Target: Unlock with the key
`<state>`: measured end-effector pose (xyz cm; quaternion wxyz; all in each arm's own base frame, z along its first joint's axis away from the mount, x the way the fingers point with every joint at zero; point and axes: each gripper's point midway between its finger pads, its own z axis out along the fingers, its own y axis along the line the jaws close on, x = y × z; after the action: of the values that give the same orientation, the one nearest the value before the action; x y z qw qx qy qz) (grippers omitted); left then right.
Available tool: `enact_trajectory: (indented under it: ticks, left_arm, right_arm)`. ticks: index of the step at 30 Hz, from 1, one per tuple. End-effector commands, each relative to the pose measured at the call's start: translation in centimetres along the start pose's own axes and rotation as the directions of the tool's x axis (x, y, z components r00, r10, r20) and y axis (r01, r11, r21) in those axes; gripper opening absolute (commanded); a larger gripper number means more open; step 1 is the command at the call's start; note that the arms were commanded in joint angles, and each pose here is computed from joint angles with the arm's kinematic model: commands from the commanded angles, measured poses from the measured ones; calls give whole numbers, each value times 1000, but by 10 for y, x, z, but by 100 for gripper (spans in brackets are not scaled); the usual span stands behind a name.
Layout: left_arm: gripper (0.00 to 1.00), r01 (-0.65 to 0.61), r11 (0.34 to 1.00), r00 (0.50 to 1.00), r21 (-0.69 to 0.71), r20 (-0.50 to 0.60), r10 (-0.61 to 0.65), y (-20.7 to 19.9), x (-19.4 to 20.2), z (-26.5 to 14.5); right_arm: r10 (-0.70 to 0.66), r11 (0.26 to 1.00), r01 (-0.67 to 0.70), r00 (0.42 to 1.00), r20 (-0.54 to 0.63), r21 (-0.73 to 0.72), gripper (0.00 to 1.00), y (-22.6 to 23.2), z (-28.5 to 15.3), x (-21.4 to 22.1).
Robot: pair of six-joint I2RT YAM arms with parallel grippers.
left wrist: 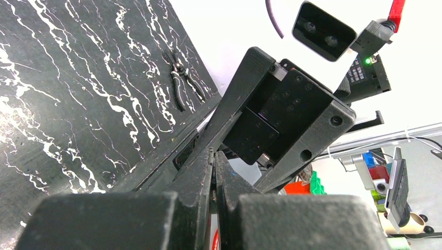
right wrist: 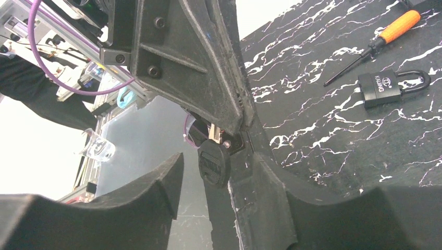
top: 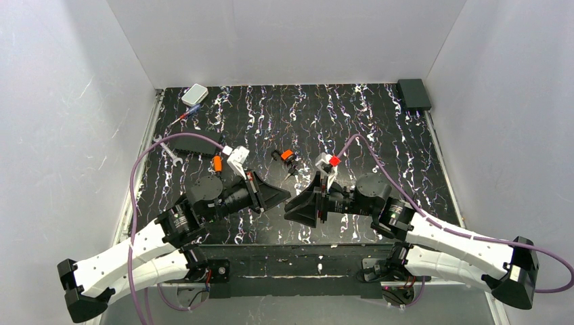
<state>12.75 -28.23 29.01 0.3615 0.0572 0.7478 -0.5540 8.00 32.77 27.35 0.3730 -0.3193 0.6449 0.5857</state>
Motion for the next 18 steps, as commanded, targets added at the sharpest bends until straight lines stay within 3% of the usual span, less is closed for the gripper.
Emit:
enact_trajectory:
  ticks: [1, 15, 18]
  left_arm:
    - [0, -21, 998, 999, 54, 36, 19, -17, -12, -6]
    - [0, -19, 1000, 998, 9, 62, 19, -6, -15, -7]
    - [0, -13, 1000, 997, -10, 81, 14, -1, -17, -7]
  right_arm:
    - [-20, 999, 22, 999, 49, -35, 54, 7, 0, -14]
    - [-13, 999, 14, 999, 39, -29, 20, 4, 3, -11]
    - [-14, 1000, 15, 999, 46, -25, 8, 3, 2, -12]
